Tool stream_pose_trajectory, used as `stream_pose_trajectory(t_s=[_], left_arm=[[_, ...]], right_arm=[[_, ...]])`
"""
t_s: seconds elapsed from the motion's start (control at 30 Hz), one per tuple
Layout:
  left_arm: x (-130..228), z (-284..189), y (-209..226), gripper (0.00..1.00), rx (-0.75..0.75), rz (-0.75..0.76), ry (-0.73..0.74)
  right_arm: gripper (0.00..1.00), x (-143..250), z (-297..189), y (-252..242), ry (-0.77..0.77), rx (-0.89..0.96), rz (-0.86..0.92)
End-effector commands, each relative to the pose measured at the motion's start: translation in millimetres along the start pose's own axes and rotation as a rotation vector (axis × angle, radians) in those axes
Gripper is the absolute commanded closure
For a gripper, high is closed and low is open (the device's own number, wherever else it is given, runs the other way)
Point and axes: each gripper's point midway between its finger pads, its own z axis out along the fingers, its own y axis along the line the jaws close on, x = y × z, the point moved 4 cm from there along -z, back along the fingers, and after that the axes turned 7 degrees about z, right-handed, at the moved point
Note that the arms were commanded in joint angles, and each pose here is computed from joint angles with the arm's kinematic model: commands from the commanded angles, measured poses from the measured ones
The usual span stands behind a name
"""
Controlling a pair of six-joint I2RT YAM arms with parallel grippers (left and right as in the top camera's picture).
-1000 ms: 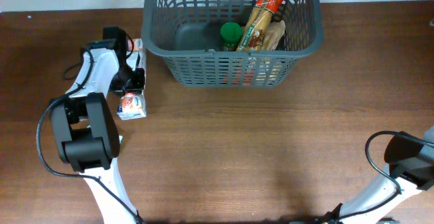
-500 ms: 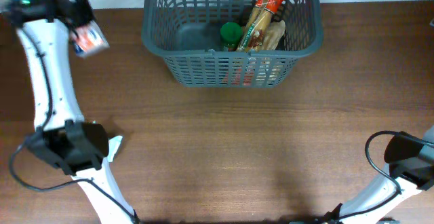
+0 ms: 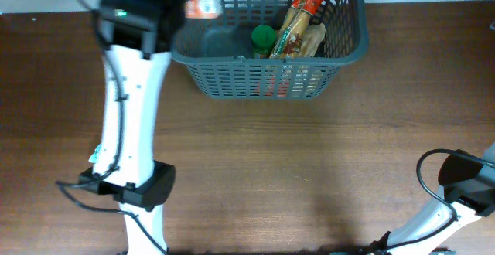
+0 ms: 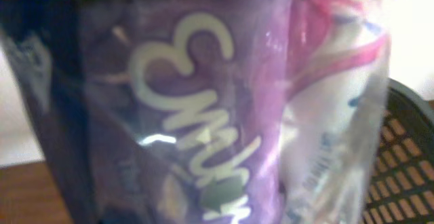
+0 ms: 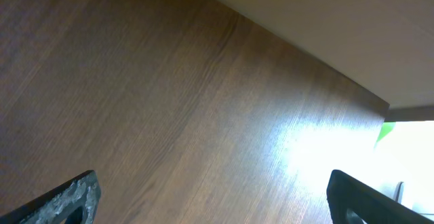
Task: Pack container
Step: 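Lift the tissue packs and carry them into the basket with left gripper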
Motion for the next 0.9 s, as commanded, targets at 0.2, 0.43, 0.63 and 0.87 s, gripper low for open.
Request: stream_pose_trajectory(t_s=[0.2, 0.43, 0.63, 0.87], left_arm=[[30, 61, -15, 0.98, -0.056, 0.064, 0.086], [88, 125, -25, 0.98, -0.011, 0.075, 0.252], [136, 158, -31, 0.98, -0.008, 0.073, 0.389], [176, 175, -38, 0.93, 0.025, 0.072, 0.516]], right_arm=[[0.01, 0, 2, -3, -0.001, 0.020, 0.008], [0.01, 0, 2, -3, -0.001, 0.020, 0.008], [0.01, 0, 2, -3, -0.001, 0.020, 0.008], [0.01, 0, 2, -3, -0.001, 0.020, 0.008]])
